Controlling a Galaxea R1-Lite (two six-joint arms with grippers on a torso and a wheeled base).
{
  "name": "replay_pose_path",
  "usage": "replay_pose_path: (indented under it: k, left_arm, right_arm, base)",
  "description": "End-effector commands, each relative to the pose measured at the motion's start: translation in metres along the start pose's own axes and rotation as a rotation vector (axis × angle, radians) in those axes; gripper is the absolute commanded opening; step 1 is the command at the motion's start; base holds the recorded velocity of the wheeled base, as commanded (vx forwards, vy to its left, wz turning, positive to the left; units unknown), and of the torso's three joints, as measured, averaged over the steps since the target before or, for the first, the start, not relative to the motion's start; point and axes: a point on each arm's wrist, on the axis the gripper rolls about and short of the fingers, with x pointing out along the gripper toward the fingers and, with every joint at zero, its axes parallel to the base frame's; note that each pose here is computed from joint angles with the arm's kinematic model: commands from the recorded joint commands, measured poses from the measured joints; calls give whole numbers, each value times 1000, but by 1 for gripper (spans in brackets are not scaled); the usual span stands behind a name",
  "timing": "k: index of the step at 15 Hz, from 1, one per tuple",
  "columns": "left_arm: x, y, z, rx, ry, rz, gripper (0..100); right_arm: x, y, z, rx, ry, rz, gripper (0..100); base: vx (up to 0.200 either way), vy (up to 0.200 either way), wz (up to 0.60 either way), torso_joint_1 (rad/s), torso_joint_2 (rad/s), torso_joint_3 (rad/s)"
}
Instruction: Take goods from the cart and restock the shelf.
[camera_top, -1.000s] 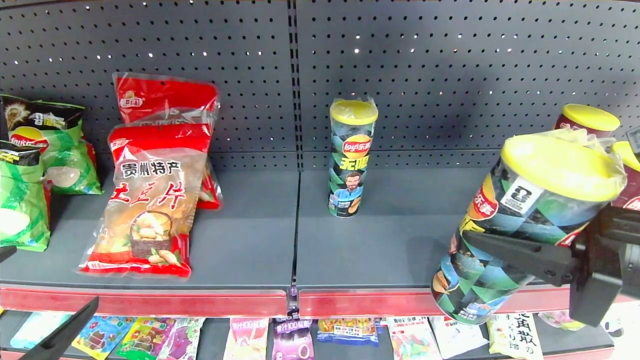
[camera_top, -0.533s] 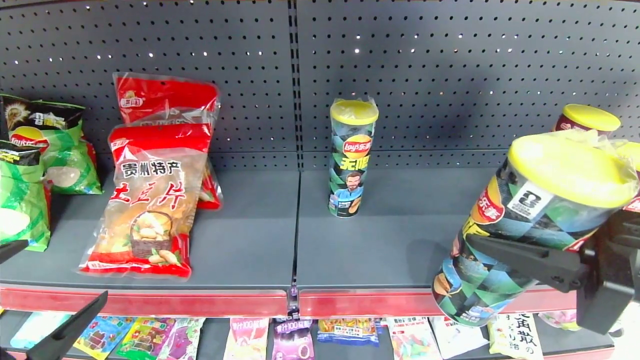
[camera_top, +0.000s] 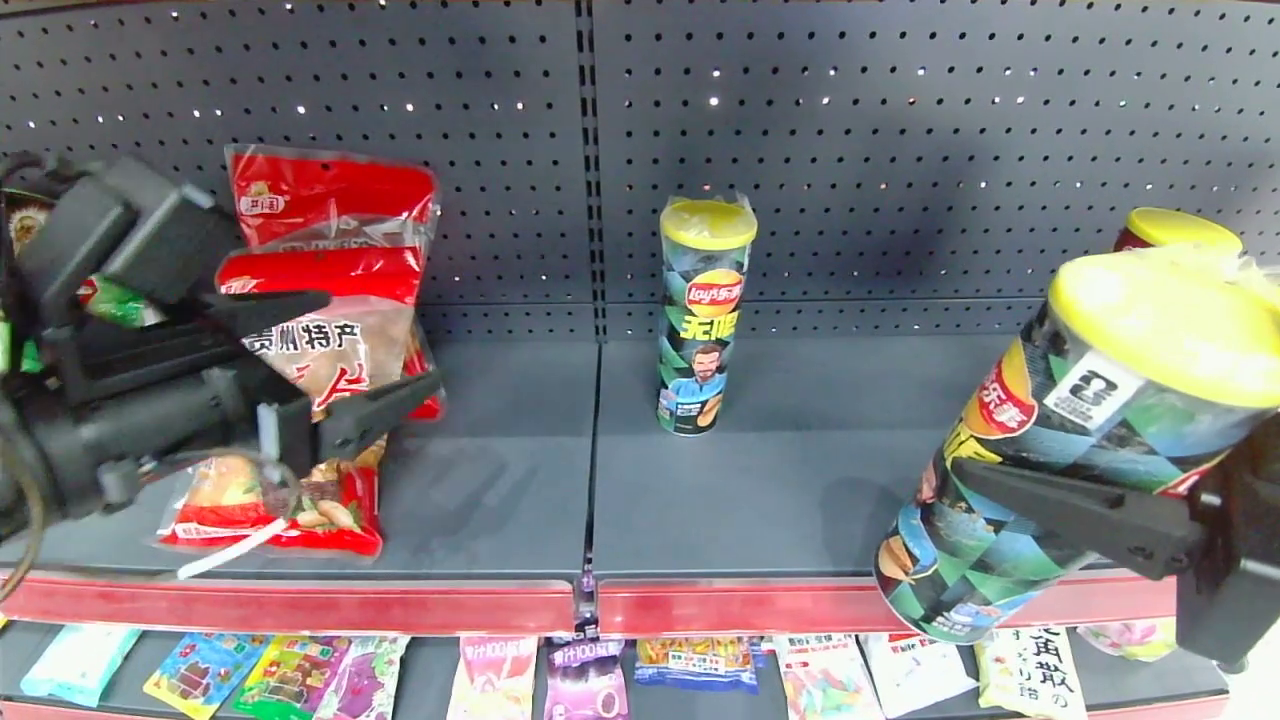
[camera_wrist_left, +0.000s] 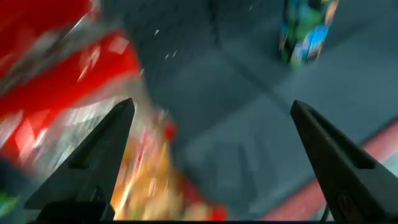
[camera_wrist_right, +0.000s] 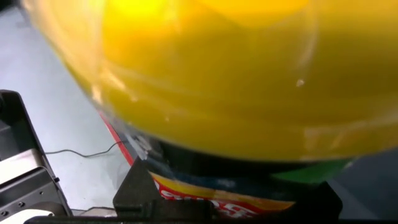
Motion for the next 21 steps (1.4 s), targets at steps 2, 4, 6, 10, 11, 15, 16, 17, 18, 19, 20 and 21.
replay_pose_path:
  k: [2,4,6,10,11,15,16,17,18,19,20,21]
  left_arm:
    - [109,-9,14,-56,-24,-251,100]
    - [134,-11,18,-57,-42,-278,100]
    - [144,-19,25,-56,-75,-361,100]
    - [155,-29,24,-55,-85,-451,100]
    - [156,-28,25,-54,-88,-451,100]
    - [174,-34,28,-48,-101,-461,100]
    - [178,-37,28,-47,-100,-468,100]
    - [181,-37,28,-47,-102,-467,100]
    - [182,-37,28,-46,-103,-467,100]
    - [186,-38,29,-45,-108,-469,100]
    - [189,-40,29,-43,-111,-475,100]
    - [192,-42,28,-44,-107,-479,100]
  right_arm:
    - [-1,-3,1,1,-4,-19,0]
    - [-1,-4,1,1,-3,-25,0]
    - [-4,-4,2,0,-10,-29,0]
    - [-5,-7,1,1,-7,-58,0]
    - [-6,-6,2,2,-9,-59,0]
    - [-7,-6,-1,4,-3,-59,0]
    - [-7,-6,-1,4,-1,-58,0]
    - [-7,-6,-1,4,-1,-60,0]
    - [-7,-6,-1,4,-1,-60,0]
    - [-7,-6,-2,5,4,-59,0]
    - [-7,-6,-2,5,4,-59,0]
    - [-7,-6,-2,5,4,-59,0]
  base:
    - [0,0,0,0,0,0]
    - [0,0,0,0,0,0]
    - [0,0,0,0,0,0]
    - [0,0,0,0,0,0]
    - [0,0,0,0,0,0]
    - [0,0,0,0,0,0]
    - [0,0,0,0,0,0]
    - [0,0,0,0,0,0]
    - [0,0,0,0,0,0]
    - [0,0,0,0,0,0]
    - [0,0,0,0,0,0]
    - [0,0,0,0,0,0]
